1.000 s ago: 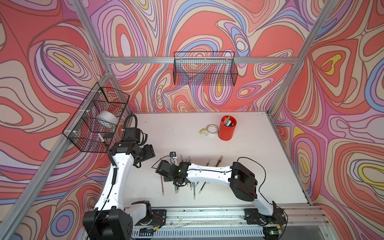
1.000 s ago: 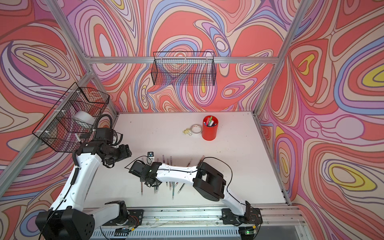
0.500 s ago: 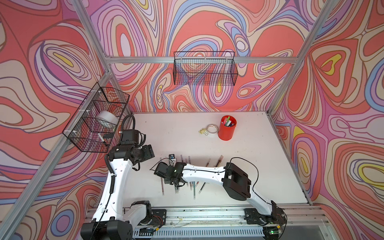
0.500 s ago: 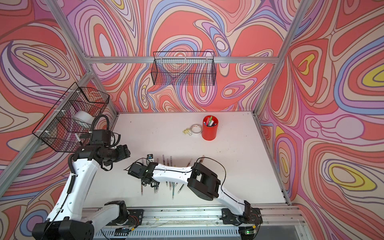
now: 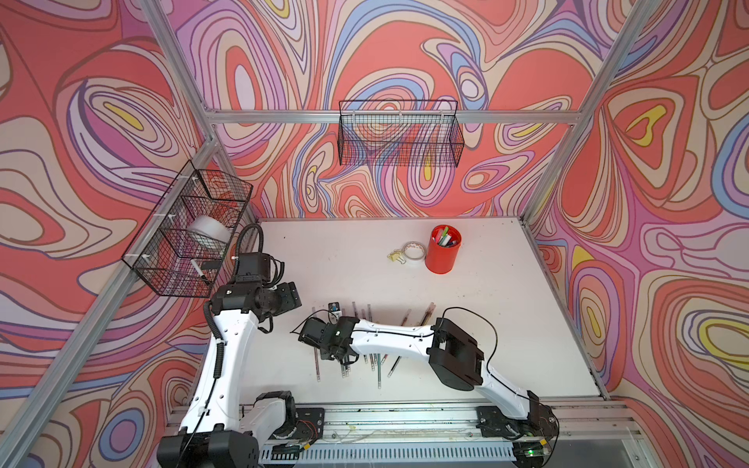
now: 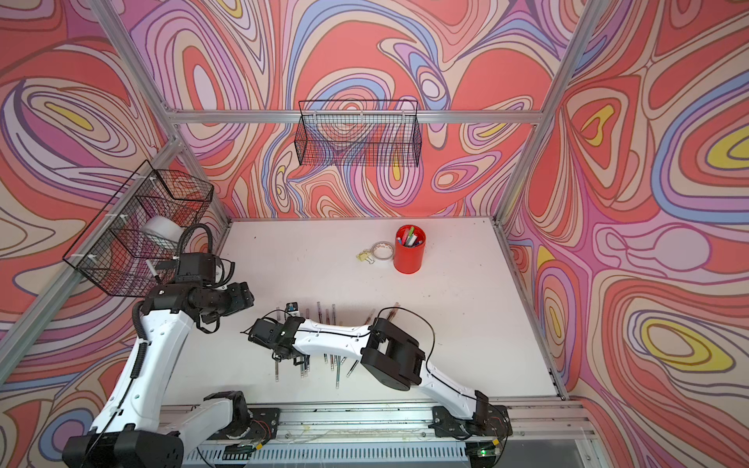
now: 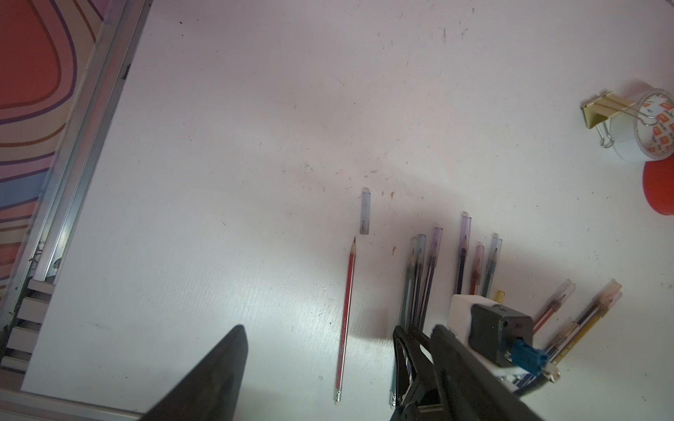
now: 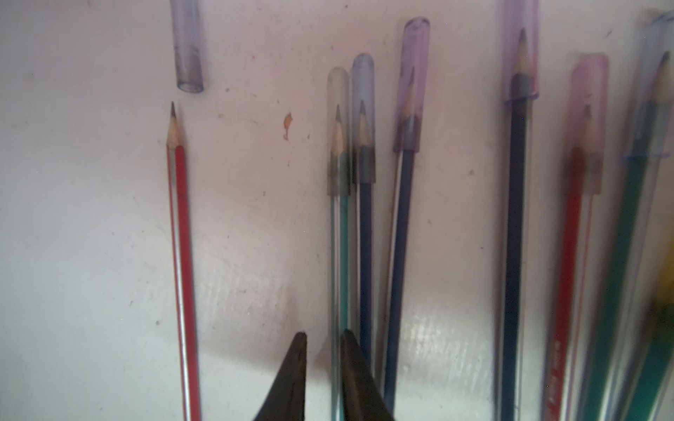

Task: Remove the protective cover of the pencils
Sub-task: Pick up the pencil from the center of the board.

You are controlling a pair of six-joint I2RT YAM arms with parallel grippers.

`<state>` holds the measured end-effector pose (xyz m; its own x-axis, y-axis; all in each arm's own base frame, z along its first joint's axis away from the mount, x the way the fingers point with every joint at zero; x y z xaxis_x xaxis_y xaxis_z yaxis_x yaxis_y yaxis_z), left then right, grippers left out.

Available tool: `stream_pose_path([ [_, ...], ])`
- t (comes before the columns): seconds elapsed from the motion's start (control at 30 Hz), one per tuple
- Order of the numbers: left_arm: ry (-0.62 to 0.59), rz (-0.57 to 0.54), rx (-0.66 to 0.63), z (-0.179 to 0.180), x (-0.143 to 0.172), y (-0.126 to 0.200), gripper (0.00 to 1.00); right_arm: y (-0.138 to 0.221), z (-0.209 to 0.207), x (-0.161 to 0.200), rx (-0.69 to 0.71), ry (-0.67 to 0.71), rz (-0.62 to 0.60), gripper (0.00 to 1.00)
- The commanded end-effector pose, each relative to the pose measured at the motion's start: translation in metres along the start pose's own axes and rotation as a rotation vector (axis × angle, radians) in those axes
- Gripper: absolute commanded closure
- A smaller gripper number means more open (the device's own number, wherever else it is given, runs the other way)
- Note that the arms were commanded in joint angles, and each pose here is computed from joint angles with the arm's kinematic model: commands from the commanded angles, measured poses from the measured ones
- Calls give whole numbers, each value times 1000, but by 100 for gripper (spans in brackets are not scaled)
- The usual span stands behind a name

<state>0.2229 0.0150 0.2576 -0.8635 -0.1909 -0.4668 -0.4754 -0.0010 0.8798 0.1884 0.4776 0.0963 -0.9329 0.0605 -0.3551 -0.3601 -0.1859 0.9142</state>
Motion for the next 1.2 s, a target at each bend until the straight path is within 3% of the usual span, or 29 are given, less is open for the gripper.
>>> stream_pose_path([
  [0.0, -1, -4, -16, 2, 2, 1, 19, -9, -4, 5, 47, 24, 10, 80],
  [1.17, -12, -15, -2, -1, 3, 4, 19, -35, -14, 22, 160, 43, 110, 87],
])
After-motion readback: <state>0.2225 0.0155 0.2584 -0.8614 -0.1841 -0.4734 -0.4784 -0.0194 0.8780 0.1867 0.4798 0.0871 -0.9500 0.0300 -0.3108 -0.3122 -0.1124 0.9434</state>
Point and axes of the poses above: each gripper's point midway between its finger pads, its own y axis back along the fingers, its own z axis along the line the jaws close on, x = y × z, the point moved 7 cm from there along y, back along the fingers, and after that the axes turned 13 degrees about -y, right-handed, at the moved point
